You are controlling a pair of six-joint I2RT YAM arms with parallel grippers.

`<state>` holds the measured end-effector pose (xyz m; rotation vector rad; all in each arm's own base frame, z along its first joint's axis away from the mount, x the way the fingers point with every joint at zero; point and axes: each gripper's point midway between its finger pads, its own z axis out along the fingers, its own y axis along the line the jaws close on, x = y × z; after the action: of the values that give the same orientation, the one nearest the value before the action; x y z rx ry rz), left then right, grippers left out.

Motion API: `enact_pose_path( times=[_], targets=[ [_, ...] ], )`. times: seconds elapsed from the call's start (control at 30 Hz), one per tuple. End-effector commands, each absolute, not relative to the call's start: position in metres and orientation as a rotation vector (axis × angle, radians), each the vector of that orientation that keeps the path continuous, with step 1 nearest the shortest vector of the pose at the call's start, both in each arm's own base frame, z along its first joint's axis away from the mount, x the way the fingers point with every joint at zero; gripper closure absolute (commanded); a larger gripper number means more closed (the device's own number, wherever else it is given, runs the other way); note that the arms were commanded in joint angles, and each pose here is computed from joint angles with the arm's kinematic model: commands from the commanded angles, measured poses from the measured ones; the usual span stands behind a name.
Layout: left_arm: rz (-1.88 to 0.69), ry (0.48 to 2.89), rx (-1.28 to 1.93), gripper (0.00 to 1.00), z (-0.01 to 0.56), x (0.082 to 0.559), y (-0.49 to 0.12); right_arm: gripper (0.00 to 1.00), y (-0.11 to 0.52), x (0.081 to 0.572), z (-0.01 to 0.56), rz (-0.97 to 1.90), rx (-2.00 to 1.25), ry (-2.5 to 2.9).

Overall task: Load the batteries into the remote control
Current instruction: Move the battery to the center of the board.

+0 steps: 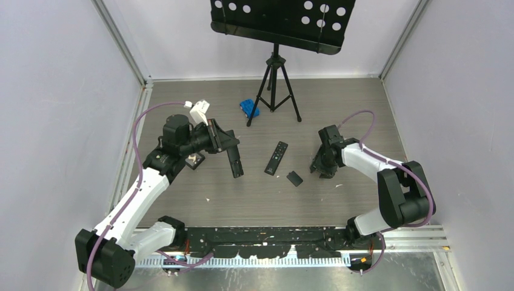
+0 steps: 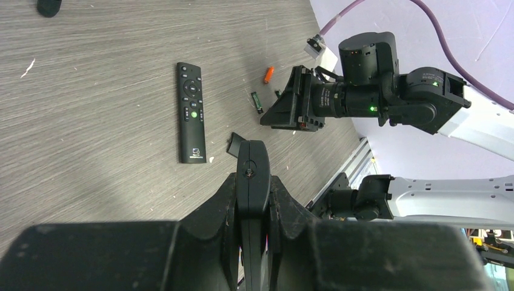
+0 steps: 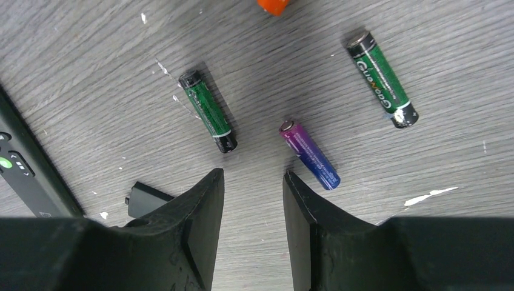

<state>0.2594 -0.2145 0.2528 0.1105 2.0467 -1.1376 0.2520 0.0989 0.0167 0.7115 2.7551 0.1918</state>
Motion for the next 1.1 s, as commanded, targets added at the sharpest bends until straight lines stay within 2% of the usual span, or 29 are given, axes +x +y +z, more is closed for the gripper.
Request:
enact_pose_path(
  times=[0.0, 0.37, 1.07],
  targets=[
    [-1.141, 1.969, 0.168, 1.00, 0.271, 0.257, -0.215, 0.54, 0.081, 0.258, 0.016, 0.069, 0.748, 2.696],
    [-1.140, 1.967, 0.170, 1.00, 0.272, 0.258, -0.215, 0.51, 0.065, 0.259, 0.025, 0.017, 0.807, 2.640],
    [-1.123, 1.966, 0.177, 1.00, 0.271, 0.256, -0.213, 0.35, 0.035, 0.263, 0.023, -0.105, 0.987, 2.530]
  ],
)
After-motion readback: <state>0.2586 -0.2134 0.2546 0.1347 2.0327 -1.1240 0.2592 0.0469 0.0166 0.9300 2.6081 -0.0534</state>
